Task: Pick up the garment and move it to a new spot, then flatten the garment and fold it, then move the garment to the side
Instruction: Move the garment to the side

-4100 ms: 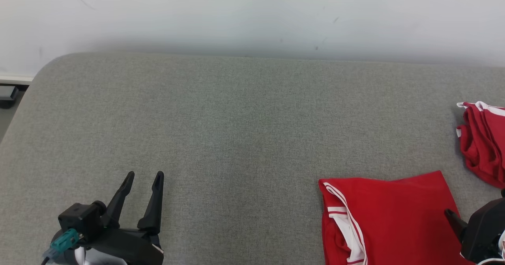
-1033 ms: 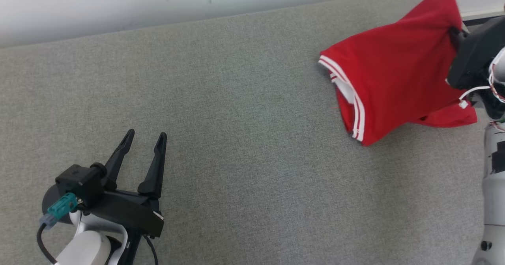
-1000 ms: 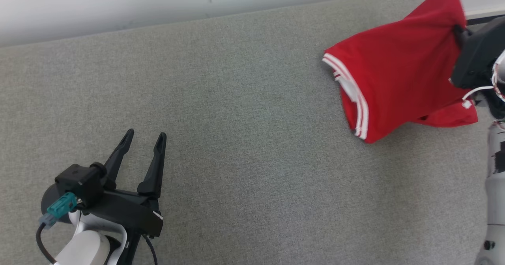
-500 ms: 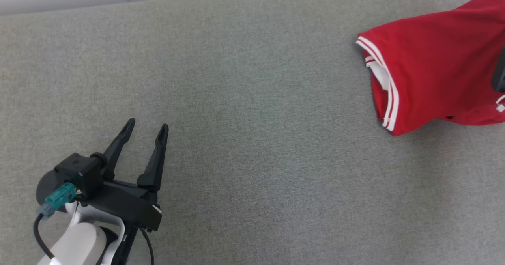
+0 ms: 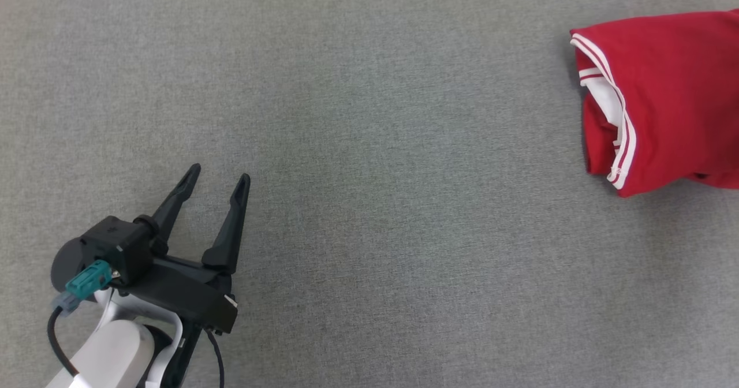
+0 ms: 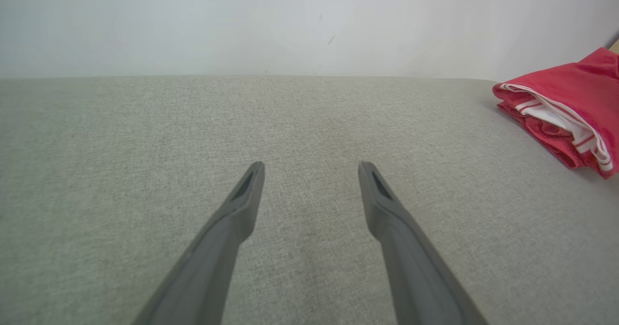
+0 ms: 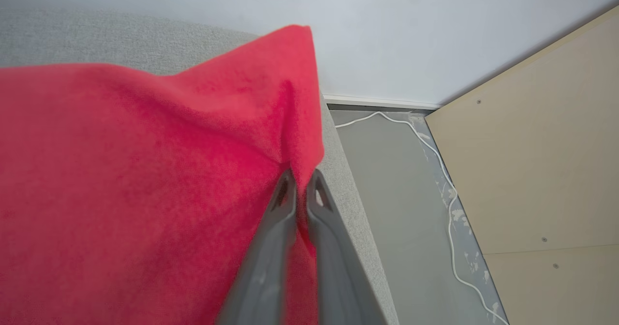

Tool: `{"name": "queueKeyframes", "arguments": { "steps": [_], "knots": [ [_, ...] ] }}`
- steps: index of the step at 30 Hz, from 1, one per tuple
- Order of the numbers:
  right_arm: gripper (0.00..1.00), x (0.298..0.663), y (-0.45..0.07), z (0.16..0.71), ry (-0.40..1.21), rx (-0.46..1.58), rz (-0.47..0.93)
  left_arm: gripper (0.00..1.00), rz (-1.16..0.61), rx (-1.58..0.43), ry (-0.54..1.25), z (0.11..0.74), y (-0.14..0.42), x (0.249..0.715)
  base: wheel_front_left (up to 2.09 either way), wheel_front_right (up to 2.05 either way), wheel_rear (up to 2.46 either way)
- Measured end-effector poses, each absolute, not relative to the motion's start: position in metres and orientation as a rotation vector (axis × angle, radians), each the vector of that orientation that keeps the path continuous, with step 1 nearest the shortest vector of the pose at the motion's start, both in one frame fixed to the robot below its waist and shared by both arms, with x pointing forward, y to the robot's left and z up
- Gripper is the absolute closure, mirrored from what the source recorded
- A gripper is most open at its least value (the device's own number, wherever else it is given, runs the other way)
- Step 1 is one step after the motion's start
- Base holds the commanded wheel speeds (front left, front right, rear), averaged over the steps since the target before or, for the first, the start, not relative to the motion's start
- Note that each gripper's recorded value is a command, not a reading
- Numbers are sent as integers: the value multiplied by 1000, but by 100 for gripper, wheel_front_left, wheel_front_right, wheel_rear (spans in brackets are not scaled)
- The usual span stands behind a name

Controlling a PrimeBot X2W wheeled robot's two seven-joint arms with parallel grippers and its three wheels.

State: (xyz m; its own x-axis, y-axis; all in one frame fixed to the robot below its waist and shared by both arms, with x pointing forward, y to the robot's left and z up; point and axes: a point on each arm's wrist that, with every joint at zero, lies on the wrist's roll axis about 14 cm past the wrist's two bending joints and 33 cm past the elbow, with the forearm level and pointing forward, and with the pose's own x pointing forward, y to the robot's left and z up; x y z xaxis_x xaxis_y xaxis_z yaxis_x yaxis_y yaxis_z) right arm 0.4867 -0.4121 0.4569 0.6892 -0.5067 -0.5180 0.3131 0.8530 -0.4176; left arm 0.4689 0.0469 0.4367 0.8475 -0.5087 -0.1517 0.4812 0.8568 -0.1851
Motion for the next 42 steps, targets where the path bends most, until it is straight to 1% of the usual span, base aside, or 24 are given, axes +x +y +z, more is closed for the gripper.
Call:
{"name": "queueKeyframes", "arguments": {
  "steps": [1,2,3,9,13,16,17,18,24,25,30,34,39,42],
  "knots": [
    [87,489,-412,456,660,-306,-467,0,-520,-141,199,436,48,470,0,0,0],
    [57,490,-411,455,657,-307,-464,0,-516,-138,201,435,50,470,0,0,0],
    [0,491,-411,453,654,-302,-464,0,-513,-135,204,434,52,470,0,0,0],
    [0,494,-409,445,651,-300,-458,0,-508,-133,209,432,53,471,0,0,0],
    [0,501,-400,449,591,-269,-434,0,-508,-135,193,436,52,470,0,0,0],
    [0,510,-386,455,518,-238,-388,0,-484,-162,167,444,53,472,0,0,0],
    [0,516,-380,465,438,-184,-376,0,-457,-210,140,453,54,474,0,0,0],
    [0,518,-378,473,396,-166,-372,0,-445,-224,129,457,55,476,0,0,0],
    [0,527,-355,507,179,15,-342,0,-359,-283,51,483,70,480,0,0,0],
    [0,527,-349,511,157,19,-328,0,-343,-297,37,488,73,481,0,0,0],
    [0,516,-325,530,29,117,-287,0,-285,-343,-10,507,87,475,0,0,0],
    [0,501,-305,541,-57,194,-260,0,-263,-339,-29,515,99,462,0,0,0],
    [0,475,-278,536,-83,251,-213,0,-254,-280,-77,530,113,443,0,0,0],
    [0,462,-256,532,-78,264,-162,0,-225,-266,-78,530,125,429,0,0,0]
  ]
}}
